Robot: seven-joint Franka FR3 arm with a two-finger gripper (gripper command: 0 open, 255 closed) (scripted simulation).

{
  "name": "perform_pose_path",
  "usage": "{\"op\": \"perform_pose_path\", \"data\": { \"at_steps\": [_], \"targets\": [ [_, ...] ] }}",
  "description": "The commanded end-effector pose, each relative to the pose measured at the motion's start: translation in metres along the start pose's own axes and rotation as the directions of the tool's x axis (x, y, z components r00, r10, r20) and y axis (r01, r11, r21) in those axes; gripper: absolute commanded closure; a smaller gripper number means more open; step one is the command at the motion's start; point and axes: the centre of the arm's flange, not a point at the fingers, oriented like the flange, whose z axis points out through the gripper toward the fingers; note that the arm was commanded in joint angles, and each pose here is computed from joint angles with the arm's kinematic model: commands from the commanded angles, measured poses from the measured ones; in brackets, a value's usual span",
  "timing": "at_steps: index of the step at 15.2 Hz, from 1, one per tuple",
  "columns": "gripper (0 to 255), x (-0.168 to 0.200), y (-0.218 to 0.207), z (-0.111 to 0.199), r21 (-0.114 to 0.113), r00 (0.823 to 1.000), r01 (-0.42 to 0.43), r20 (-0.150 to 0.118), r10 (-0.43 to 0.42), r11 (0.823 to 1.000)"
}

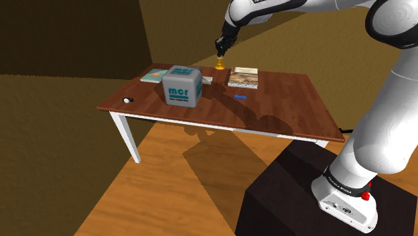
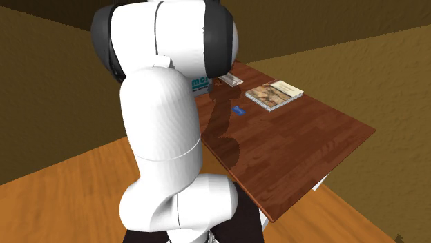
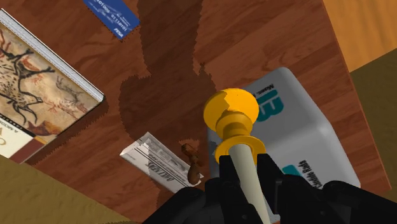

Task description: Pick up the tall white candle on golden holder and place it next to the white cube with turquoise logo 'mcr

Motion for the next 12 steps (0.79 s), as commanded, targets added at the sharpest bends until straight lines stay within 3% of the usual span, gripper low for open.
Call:
{"op": "perform_pose_path", "data": {
  "at_steps": [1, 12],
  "targets": [
    [255, -0.004, 0.000, 0.011, 0.000, 1.000, 0.000, -0.001, 0.000, 1.000],
    [255, -0.028, -0.001, 0.064, 0.000, 1.000, 0.000, -0.001, 0.000, 1.000]
  ]
}}
